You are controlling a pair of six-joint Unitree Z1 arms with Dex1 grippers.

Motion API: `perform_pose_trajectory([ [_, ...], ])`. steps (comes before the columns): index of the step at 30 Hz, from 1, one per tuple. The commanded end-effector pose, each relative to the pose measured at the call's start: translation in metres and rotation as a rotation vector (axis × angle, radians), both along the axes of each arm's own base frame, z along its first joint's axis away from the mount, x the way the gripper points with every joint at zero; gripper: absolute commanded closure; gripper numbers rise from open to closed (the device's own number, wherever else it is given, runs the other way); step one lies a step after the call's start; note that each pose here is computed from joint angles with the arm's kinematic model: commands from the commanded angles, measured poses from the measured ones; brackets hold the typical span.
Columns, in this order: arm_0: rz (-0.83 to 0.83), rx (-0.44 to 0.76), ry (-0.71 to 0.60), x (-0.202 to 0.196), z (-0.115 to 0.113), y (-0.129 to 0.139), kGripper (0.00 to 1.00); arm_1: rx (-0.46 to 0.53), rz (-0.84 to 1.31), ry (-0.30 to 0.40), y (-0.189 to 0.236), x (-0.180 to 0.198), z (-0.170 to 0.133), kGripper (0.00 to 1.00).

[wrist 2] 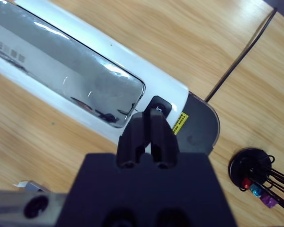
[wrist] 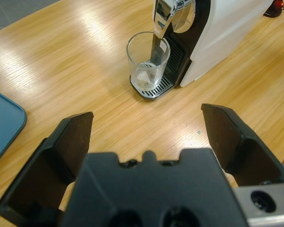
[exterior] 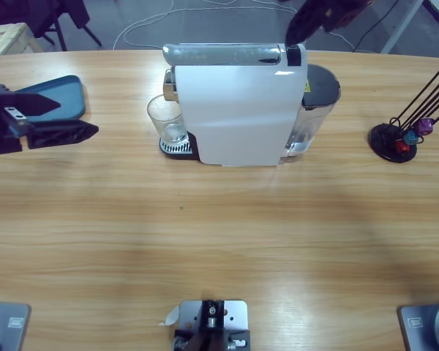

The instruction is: Pour coffee

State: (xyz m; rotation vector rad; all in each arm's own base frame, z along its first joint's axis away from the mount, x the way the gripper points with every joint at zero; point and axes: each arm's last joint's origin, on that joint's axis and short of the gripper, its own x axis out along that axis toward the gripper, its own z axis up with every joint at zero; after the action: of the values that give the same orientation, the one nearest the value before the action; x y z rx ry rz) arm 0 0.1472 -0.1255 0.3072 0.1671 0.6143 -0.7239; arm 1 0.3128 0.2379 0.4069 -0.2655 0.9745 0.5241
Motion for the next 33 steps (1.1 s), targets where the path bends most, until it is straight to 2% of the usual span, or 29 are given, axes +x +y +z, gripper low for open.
perform_pose_trajectory([
  [1, 0.003, 0.031, 0.047, 0.003, -0.016, -0.004, 0.000, -0.050, -0.022, 0.021, 0.002, 0.018, -0.021, 1.000],
  [7, 0.004, 0.031, 0.052, 0.003, -0.016, -0.005, 0.000, -0.037, -0.033, -0.023, -0.002, 0.014, -0.004, 1.000],
  [17, 0.004, 0.028, 0.053, 0.001, -0.017, -0.003, 0.000, -0.112, -0.055, 0.013, -0.003, 0.018, -0.026, 1.000],
  [33, 0.004, 0.032, 0.062, 0.005, -0.018, -0.006, 0.000, -0.089, -0.010, 0.017, 0.003, 0.009, -0.021, 1.000],
])
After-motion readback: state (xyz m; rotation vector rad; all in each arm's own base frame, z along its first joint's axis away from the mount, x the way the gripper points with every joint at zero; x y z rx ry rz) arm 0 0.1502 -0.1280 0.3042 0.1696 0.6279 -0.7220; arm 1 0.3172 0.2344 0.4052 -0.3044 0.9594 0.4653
